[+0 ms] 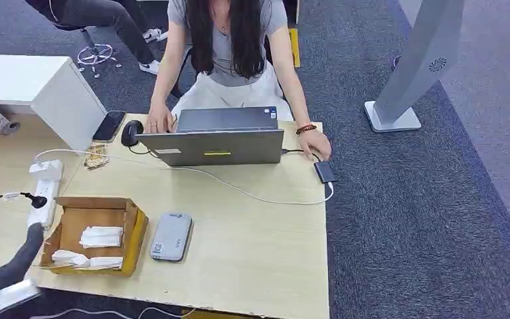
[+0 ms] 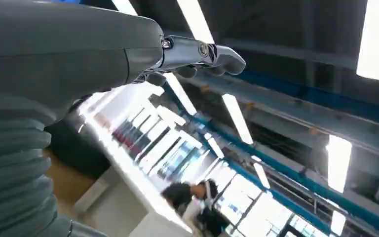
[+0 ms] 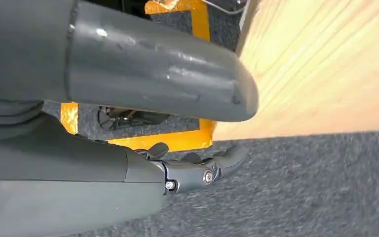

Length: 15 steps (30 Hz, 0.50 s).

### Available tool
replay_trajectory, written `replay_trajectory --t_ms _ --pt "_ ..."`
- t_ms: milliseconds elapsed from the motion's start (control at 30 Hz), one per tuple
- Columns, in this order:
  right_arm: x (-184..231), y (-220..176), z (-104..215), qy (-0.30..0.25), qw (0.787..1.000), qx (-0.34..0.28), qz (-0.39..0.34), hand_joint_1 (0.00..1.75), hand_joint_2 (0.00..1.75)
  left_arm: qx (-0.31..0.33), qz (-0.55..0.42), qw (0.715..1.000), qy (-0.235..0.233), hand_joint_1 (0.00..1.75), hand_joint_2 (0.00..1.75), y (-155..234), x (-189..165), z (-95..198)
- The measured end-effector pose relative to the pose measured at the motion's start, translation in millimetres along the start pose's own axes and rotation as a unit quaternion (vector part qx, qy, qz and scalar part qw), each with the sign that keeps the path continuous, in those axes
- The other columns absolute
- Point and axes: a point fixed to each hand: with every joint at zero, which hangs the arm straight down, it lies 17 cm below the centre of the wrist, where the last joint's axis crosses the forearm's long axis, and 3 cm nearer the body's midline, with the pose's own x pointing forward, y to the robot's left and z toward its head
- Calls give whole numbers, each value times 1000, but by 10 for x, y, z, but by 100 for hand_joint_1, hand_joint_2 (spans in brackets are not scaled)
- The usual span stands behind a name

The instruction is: Pass the card to the sensor for recognition and then transmit it.

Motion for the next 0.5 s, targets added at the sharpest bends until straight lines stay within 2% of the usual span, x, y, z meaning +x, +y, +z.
replay_trajectory --t_ms 200,367,500 --pt "52 51 -42 5 1000 9 12 0 0 -62 -141 987 -41 0 175 -874 -71 -810" --pt "28 62 -39 11 1000 12 20 0 0 -97 -203 972 -65 0 175 -1296 -161 -1186" --pt "17 61 -37 12 1000 12 22 0 0 -113 -220 966 -79 0 175 -1473 -192 -1318"
